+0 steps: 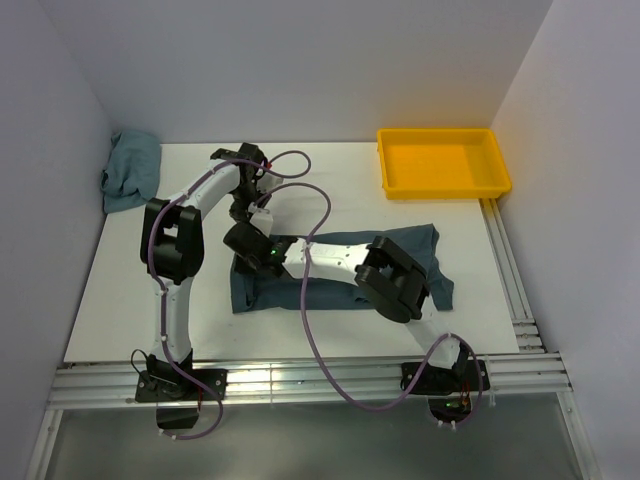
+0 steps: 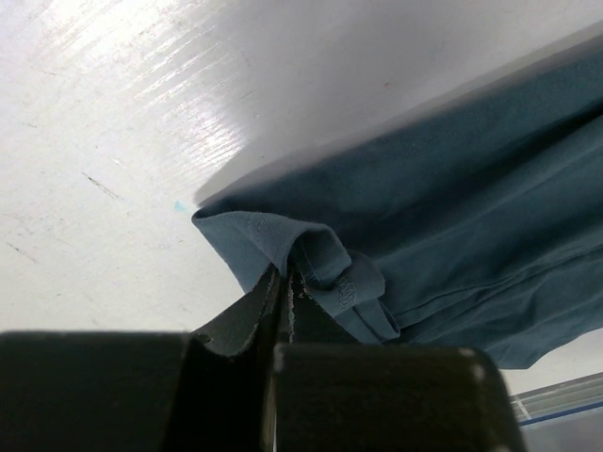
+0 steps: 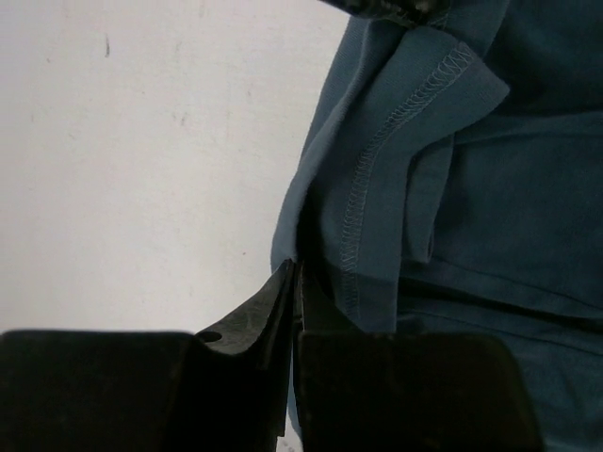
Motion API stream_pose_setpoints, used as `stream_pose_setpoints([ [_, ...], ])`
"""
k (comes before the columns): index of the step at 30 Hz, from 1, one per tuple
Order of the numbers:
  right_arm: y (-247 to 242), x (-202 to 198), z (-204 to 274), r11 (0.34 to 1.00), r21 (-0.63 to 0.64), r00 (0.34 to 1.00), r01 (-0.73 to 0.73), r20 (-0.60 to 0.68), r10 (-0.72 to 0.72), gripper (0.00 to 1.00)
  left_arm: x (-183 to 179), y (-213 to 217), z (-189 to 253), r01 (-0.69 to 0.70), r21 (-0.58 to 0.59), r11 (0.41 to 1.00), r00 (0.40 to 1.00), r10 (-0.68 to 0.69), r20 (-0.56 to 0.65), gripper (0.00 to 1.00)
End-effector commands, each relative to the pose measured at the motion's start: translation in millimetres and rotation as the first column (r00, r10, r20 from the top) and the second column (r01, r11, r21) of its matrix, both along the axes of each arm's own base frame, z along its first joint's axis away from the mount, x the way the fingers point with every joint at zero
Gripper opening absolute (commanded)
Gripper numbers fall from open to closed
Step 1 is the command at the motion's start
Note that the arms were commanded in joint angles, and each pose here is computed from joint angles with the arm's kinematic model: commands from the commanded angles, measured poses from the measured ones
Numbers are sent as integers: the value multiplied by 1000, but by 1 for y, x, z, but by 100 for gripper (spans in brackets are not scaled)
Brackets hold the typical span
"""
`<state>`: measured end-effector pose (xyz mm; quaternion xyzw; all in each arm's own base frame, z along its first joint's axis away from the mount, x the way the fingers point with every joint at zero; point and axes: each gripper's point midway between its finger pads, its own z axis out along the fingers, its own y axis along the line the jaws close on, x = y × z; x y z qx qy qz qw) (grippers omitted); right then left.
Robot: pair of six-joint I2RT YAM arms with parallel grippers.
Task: Roll the t-shirts
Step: Roll the tshirt
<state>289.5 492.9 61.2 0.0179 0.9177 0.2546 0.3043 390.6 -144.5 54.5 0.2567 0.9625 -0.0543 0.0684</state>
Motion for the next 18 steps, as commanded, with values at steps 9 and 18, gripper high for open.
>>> stream_pose_setpoints([
  [9, -13, 10, 46, 998, 38, 996, 59, 66, -61, 3, 9, -4, 21, -1, -20, 1000, 998, 2, 70, 11],
  [18, -36, 5, 33, 993, -11, 992, 114, 56, -114, 1, 9, -5, 22, 6, -27, 1000, 997, -4, 76, 14],
])
